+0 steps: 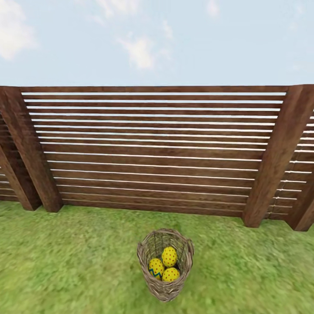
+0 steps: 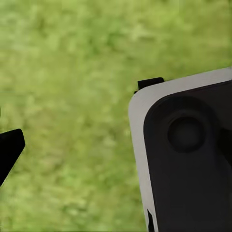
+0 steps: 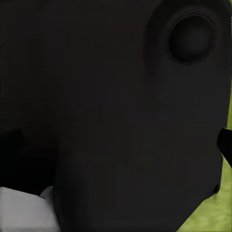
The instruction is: Take the three Easter eggs out of the wicker basket on the lawn in the garden, then place them on the lawn next to a single tree (choose any tree) so that all three eggs are next to the same tree and none are left in the basket.
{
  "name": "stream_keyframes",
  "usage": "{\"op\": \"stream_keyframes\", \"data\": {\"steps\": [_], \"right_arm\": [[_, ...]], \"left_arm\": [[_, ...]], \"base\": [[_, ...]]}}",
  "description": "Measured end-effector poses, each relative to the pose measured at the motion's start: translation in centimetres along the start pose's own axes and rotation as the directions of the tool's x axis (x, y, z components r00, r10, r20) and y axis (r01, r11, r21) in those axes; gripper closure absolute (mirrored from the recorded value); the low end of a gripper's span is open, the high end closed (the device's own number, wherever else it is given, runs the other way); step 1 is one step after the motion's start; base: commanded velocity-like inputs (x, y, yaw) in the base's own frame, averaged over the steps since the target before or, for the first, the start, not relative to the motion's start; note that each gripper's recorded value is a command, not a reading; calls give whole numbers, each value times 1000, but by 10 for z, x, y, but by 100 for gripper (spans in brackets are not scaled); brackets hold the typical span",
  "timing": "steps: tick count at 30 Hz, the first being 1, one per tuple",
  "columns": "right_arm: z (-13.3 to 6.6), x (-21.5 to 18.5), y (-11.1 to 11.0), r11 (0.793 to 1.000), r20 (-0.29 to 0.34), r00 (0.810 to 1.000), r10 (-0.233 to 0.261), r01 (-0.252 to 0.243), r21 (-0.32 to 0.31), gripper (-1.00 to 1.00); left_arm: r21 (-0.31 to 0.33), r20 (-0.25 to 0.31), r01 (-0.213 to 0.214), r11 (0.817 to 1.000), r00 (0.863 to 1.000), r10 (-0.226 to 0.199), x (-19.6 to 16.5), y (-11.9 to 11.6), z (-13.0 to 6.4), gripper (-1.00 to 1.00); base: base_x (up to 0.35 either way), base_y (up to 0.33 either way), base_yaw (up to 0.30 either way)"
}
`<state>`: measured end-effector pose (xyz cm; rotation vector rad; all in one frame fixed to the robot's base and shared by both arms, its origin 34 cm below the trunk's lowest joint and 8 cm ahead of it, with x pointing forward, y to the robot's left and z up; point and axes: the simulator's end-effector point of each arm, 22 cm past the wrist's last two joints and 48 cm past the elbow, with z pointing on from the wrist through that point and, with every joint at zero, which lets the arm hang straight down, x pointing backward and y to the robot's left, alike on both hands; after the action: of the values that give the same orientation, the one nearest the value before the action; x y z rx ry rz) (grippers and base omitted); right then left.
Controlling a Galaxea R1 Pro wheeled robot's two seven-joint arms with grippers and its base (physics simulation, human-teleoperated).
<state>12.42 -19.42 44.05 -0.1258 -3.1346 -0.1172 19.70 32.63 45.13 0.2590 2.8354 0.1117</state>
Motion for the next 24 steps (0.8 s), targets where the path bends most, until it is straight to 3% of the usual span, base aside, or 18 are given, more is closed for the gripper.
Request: {"op": "stream_keyframes", "data": {"steps": [12, 24], "right_arm": [[0, -1, 5, 1000, 2, 1000, -5, 5, -6, -100], [0, -6, 0, 1000, 20, 1000, 18, -18, 3, -100]], "left_arm": [[0, 1, -1, 1000, 1000, 1, 0, 0, 0, -100], [1, 16, 0, 1000, 1000, 0, -4, 0, 0, -100]], "base": [[315, 6, 0], [63, -3, 0]]}}
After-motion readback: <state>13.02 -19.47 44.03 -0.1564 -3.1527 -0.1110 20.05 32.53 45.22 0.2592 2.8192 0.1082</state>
